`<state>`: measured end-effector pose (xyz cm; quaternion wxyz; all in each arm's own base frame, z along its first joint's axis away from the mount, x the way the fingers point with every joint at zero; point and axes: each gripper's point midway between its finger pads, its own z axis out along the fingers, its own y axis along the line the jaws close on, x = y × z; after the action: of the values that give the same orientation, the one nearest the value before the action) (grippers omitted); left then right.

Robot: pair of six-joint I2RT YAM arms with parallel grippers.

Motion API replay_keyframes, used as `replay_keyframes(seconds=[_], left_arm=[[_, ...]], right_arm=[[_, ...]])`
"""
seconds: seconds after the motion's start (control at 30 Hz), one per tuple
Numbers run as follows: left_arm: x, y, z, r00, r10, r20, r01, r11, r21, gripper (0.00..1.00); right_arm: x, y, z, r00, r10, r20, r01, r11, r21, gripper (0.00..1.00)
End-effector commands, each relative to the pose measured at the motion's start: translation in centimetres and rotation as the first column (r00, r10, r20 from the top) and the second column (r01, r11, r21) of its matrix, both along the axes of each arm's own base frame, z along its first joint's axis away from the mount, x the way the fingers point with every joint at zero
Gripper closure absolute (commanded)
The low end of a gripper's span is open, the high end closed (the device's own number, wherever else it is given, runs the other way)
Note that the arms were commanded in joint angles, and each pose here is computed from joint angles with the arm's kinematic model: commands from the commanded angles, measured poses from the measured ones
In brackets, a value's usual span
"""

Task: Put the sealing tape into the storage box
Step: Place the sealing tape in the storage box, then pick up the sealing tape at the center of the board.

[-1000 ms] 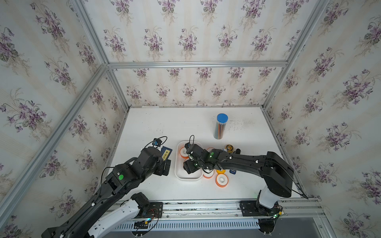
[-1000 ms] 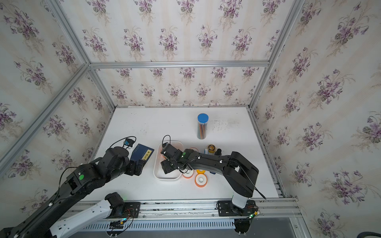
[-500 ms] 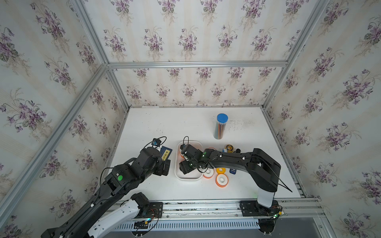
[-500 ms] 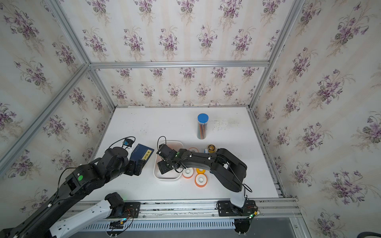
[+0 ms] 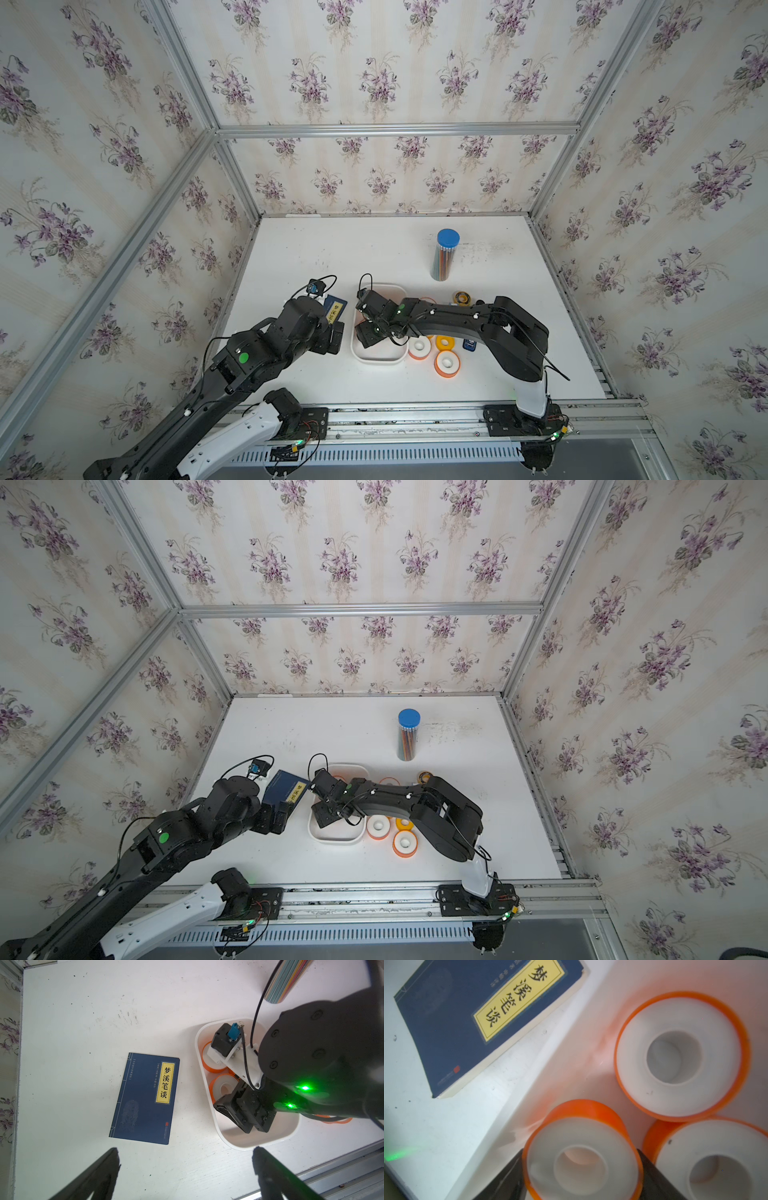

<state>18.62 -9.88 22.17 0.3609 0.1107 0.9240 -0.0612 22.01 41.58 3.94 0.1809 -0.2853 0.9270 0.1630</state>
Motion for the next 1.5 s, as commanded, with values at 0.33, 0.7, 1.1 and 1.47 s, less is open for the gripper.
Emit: replay_keyframes(seconds=[0.33,0.7,1.1,1.47], left_arm=[[0.2,-0.1,0.0,1.000,0.004,0.002,-0.004,1.000,0.000,0.00],[0.1,-0.3,-0.1,1.000,-0.006,-0.004,0.006,1.000,-0.005,0.00],[-0.4,-4.3,-0.2,0.980,-0.189,-0.066,0.184,0.979,-0.085,0.01],[-1.0,-13.6,-0.5,0.930,-0.350,-0.112,0.337,0.933,-0.125,0.12]], right_arm=[[0.3,-0.1,1.1,0.999,0.005,0.053,-0.004,1.000,-0.020,0.16],[1.3,-2.4,8.0,0.977,-0.047,0.209,0.034,0.997,0.066,0.17],[3.7,-17.0,13.5,0.848,-0.389,0.361,0.301,0.913,0.276,0.18],[4.8,-31.7,9.9,0.618,-0.728,0.298,0.591,0.680,0.435,0.18]])
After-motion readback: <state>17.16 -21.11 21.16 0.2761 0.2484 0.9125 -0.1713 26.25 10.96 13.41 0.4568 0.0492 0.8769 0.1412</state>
